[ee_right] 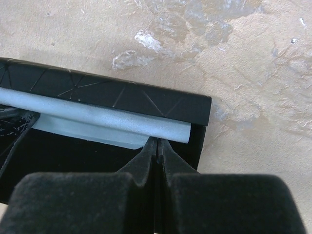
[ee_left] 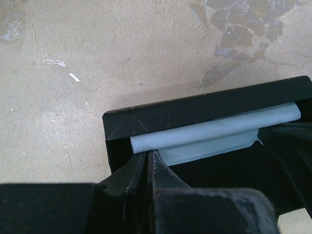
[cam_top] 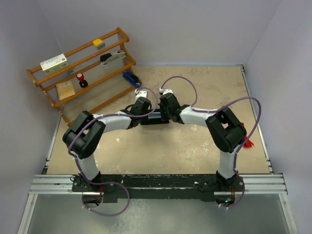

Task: Organize the sunglasses
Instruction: Place the glasses cleaning cloth in the sunglasses case.

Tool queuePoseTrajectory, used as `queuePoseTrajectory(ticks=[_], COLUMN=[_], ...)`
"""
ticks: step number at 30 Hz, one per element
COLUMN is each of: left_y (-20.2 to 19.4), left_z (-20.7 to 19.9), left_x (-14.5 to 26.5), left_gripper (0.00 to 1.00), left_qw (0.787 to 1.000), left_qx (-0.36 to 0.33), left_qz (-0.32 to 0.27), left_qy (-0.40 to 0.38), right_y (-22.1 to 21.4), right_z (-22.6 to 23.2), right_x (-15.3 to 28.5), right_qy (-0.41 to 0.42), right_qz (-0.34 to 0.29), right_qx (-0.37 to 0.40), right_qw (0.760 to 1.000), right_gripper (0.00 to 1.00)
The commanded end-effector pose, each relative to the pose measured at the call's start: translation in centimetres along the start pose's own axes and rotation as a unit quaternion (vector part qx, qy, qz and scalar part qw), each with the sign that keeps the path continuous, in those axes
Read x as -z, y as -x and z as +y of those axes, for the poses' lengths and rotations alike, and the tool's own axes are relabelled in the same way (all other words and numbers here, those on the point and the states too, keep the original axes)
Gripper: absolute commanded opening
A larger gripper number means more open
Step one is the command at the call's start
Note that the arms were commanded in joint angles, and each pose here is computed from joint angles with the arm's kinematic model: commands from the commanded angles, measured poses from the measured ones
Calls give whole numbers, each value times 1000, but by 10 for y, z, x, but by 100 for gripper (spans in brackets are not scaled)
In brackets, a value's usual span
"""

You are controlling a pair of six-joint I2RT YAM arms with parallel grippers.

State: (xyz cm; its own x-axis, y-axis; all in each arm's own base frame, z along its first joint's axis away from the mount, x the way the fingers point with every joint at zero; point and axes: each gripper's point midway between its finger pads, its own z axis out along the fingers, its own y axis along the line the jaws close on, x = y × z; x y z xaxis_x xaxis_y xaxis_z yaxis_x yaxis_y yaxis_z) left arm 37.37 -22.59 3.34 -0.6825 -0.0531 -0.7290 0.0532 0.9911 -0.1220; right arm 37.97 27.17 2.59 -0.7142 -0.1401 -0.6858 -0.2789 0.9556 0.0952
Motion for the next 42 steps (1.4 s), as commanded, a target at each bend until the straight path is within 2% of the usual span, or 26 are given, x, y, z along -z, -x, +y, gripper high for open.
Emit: queuePoseTrajectory(ticks=[1,33,42], left_y=[22,23,21], left_z=[-9,-14,-9], left_x=[-3,-13,-16], left_gripper=[0,0,0], left_qw=[999,999,999], left_qx=[21,30,29], left_qz=[-27,-20,-16], left_qy=[-13,-23,-14], right_y=[22,43,37], right_z=[-4,-14,-12], right_x=[-1,12,8], right_qy=[-13,-42,-35], right_qz=[-26,-52,-40], right_qx=[2,10,8], right_qw=[1000,998,999], right_gripper=[0,0,0])
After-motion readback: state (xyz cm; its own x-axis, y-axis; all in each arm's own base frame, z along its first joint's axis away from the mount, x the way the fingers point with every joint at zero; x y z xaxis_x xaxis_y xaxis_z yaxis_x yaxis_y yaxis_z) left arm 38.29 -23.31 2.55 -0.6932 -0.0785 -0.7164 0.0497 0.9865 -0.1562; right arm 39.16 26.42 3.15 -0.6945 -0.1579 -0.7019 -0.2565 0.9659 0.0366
